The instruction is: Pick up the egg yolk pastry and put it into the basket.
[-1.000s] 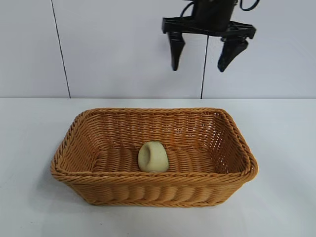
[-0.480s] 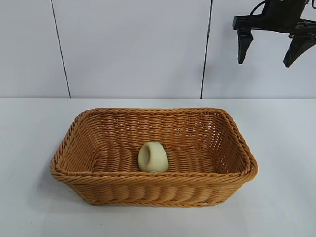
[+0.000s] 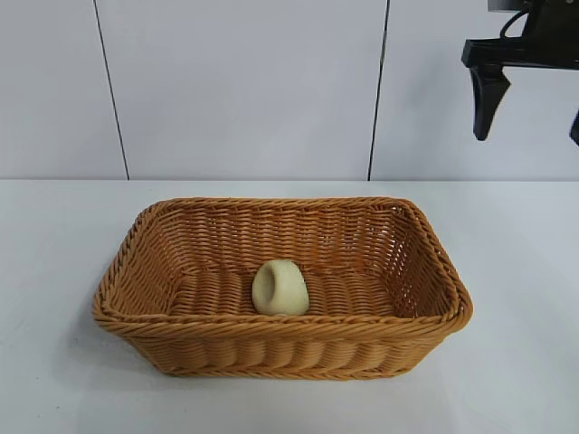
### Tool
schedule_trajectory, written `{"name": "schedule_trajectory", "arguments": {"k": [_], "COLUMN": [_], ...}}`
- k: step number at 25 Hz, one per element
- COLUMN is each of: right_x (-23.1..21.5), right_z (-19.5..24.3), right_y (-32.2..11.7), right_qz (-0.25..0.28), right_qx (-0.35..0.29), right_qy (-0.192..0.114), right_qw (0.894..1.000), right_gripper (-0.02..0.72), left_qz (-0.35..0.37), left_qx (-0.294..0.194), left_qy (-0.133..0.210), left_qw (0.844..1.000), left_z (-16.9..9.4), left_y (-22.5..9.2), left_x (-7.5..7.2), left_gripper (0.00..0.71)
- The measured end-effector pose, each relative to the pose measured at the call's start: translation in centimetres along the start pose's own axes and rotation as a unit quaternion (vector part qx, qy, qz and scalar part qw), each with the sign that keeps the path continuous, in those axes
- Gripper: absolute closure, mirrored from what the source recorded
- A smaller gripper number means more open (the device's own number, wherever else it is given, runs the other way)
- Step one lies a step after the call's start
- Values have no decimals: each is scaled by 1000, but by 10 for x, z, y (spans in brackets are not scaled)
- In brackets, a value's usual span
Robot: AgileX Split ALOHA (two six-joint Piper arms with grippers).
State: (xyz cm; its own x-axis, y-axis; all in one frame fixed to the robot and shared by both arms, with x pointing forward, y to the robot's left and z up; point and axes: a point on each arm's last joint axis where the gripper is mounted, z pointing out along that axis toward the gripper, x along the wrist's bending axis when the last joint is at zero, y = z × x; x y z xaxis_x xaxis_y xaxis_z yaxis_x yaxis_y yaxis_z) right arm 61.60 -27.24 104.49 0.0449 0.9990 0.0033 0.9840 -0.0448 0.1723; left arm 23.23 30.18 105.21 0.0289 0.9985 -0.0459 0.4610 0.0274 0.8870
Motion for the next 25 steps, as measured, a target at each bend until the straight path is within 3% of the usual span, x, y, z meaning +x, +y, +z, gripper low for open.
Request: {"name": "schedule_trajectory", "arguments": {"k": [13,21,25], "right_x": [-22,-30,-33], "right_z": [-38,-24,-42], "right_y": [-188,-275,-297], "right_qz": [-12,-55,-60], "right_qx": [8,-111,-209], "right_qy": [3,20,28], "right_qw": [1000,992,976], "right_gripper": [8,8,8], "left_qz": [0,0,0], "left_qx": [0,0,0], "left_qy": [0,0,0], "left_qw": [1000,1000,1000], "left_z": [0,0,0], "left_y": [0,0,0], "left_x": [0,0,0], "left_gripper": [15,15,15]}}
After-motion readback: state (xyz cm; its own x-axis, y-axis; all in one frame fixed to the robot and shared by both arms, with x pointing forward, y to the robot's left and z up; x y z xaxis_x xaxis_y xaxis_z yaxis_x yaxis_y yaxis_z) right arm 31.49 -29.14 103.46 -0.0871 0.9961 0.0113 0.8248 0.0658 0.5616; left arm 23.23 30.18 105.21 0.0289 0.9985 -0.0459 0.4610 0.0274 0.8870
